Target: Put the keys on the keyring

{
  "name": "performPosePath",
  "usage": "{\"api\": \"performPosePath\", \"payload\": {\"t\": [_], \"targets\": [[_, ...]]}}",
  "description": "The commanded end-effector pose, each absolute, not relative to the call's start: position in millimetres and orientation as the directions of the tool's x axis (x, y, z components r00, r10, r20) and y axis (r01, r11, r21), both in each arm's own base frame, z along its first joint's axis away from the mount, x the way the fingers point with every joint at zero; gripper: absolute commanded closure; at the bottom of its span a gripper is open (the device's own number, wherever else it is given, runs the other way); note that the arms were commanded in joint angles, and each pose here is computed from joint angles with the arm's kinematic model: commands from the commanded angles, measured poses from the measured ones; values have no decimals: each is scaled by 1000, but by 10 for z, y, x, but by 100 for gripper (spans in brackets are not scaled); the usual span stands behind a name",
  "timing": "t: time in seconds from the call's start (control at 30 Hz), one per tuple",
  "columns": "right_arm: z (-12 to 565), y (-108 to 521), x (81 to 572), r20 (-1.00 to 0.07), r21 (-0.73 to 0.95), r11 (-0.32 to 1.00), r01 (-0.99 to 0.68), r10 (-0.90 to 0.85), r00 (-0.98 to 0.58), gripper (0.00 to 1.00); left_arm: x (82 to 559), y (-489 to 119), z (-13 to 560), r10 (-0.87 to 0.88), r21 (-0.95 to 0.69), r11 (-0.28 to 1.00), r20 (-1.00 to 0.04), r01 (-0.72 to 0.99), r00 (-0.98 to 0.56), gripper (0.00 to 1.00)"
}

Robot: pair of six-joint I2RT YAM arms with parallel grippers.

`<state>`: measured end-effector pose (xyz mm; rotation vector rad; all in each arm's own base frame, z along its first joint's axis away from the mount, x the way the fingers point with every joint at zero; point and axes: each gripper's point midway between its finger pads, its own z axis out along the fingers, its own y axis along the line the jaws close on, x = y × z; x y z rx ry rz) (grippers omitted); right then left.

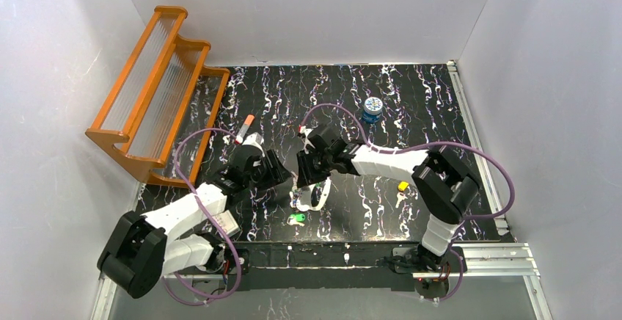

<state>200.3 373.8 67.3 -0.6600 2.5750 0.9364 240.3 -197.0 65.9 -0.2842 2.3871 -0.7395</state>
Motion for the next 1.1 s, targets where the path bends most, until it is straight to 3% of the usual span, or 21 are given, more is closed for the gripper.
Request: {"api": "performPosePath", "payload": {"t": [0.0, 0.2, 0.4, 0.6, 0.93, 1.07], "targets": [[658, 3821, 1912, -459, 490, 651, -580, -374, -806, 61, 2318, -1729, 565, -357, -486, 871, -520, -74, -776, 46], [651, 3847, 1705, -494, 455, 585, -672, -462, -737, 52, 2235, -1690, 545, -376, -505, 859, -514, -83, -771, 46], [628, 3837, 1626, -493, 461, 570, -680, -473, -730, 50, 2084, -1942, 603, -368, -634, 773, -465, 13, -805, 47], [706, 3843, 1599, -504, 506, 554, -661, -433, -748, 51, 1750, -2137, 494, -333, -728, 684, -365, 43, -870, 60], [892, 3728, 1685, -471, 676, 478, -561, -306, -828, 53, 1431, -2333, 289, -243, -698, 712, -353, 81, -904, 63], [901, 3682, 1730, -467, 682, 479, -552, -295, -834, 54, 1465, -2324, 214, -219, -657, 748, -380, 96, -899, 69]]}}
